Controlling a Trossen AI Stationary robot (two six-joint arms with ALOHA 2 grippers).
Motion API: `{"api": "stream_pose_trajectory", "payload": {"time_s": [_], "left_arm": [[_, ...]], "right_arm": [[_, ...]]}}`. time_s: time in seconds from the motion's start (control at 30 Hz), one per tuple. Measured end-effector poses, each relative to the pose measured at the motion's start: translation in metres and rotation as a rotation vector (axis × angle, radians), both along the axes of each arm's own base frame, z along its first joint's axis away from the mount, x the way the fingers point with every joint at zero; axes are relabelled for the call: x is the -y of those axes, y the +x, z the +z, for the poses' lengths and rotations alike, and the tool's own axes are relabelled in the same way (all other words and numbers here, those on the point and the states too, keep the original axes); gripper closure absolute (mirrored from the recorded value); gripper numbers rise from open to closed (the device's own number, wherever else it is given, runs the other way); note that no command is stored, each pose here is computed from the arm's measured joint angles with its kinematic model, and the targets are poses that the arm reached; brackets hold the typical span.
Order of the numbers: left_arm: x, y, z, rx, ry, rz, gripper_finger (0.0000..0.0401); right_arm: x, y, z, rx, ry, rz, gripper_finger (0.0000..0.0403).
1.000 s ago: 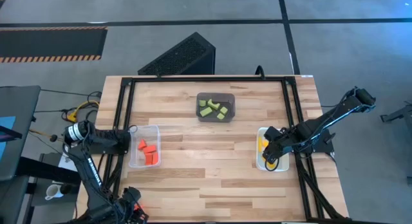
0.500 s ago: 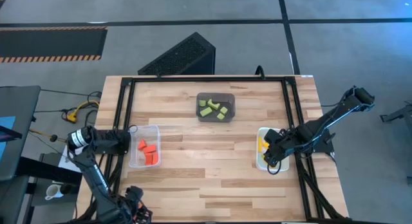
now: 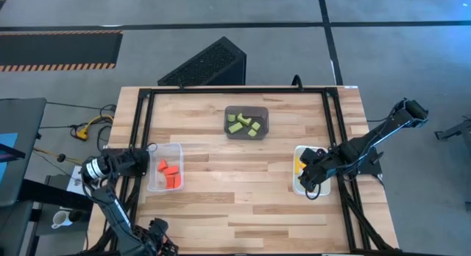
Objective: Sort & place blocks by color
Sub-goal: Put the orange block into the transparent bin
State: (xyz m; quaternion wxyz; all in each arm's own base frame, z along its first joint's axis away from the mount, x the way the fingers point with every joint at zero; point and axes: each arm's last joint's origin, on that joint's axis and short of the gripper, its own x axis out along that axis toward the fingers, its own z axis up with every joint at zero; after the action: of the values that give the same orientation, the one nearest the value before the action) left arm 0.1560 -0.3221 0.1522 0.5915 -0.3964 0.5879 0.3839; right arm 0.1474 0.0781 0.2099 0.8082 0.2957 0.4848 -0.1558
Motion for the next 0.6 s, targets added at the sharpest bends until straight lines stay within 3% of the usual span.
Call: {"api": "stream_pose_trajectory", "payload": {"time_s": [0.2,0.27,0.4,0.6], "left_arm": [[0.002,0.001,-0.008,-0.001,0.007,-0.051,0.0163],[0.001,0.003,-0.007,0.009,0.016,-0.066,0.0197],[-0.004,0.009,-0.006,0.066,0.065,-0.12,0.0304],[-0.019,0.032,0.012,0.282,0.186,-0.225,0.0307]], "right_arm": [[-0.001,0.002,0.001,0.02,0.009,0.001,0.0157],[-0.002,0.003,0.002,0.034,0.014,0.005,0.0157],[-0.003,0.007,0.009,0.081,0.01,0.032,0.0157],[-0.005,0.016,0.038,0.223,-0.1,0.063,0.0157]]}}
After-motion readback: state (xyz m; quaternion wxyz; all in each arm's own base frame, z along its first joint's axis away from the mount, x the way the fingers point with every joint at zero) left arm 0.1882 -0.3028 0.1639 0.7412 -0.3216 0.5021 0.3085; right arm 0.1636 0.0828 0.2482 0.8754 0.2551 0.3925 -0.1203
